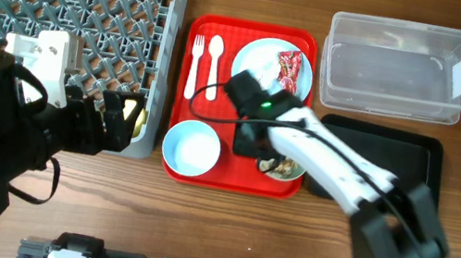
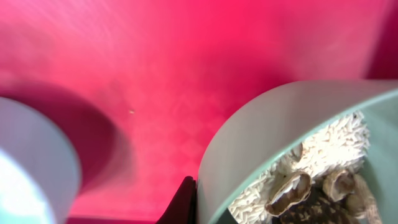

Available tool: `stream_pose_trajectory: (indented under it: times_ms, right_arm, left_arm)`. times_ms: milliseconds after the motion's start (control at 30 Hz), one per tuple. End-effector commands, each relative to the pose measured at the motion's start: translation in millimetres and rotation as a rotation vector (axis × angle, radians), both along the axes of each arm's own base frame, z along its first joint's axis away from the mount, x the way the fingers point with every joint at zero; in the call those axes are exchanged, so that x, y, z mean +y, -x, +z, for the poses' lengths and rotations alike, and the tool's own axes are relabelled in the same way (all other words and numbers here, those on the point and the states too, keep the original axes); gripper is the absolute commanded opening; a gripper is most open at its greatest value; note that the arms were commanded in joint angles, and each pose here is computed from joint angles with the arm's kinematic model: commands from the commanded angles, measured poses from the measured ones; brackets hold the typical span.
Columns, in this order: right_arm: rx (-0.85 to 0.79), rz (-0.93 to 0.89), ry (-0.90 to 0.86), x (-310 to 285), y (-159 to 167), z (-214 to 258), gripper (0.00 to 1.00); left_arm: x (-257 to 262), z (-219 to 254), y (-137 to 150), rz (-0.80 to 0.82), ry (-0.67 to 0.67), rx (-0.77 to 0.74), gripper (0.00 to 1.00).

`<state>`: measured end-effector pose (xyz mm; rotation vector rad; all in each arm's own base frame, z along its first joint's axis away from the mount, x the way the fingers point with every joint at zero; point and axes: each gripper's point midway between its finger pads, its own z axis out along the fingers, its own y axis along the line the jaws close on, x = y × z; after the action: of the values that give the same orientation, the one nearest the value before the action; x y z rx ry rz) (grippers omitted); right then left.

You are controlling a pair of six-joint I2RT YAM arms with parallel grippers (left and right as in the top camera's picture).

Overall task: Sort waste into correct bins and load items into the dishwasher rack
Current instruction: 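Grasp the green bowl rim with the right gripper and lift, then tip the green bowl over the black tray to dump the rice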

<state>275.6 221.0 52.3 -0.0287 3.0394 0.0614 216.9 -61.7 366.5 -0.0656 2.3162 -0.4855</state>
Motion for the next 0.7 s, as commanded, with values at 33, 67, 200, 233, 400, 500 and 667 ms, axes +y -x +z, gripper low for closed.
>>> stream_pose_trajectory:
  times_ms: [33, 67, 200, 233, 400, 500, 667]
  right_arm:
    - [-0.077, 0.057, -0.205, -3, -5, 67, 0.04]
    - [-0.071, 0.057, -0.255, -4, -3, 77, 0.04]
    - [-0.078, 0.044, -0.381, -23, -2, 110, 0.04]
    - [-0.079, 0.047, -0.419, -30, -3, 117, 0.04]
    - [-0.036, 0.057, -0.593, -63, -4, 126, 0.04]
    - [-0.014, 0.033, -0.679, -83, -2, 113, 0.04]
    - [-0.047, 0.005, -0.932, -104, 7, 96, 0.04]
  left_arm:
    - [-3, 3, 2, -0.026, -0.005, -0.015, 1.00]
    - [-3, 3, 2, -0.026, -0.005, -0.015, 1.00]
    - [-3, 3, 2, -0.026, -0.005, -0.015, 1.00]
    - [-3, 3, 2, -0.026, -0.005, -0.015, 1.00]
    - [-3, 3, 2, -0.026, -0.005, -0.015, 1.00]
    - [-3, 3, 2, -0.026, -0.005, -0.015, 1.00]
    - [-3, 3, 2, -0.026, -0.005, -0.015, 1.00]
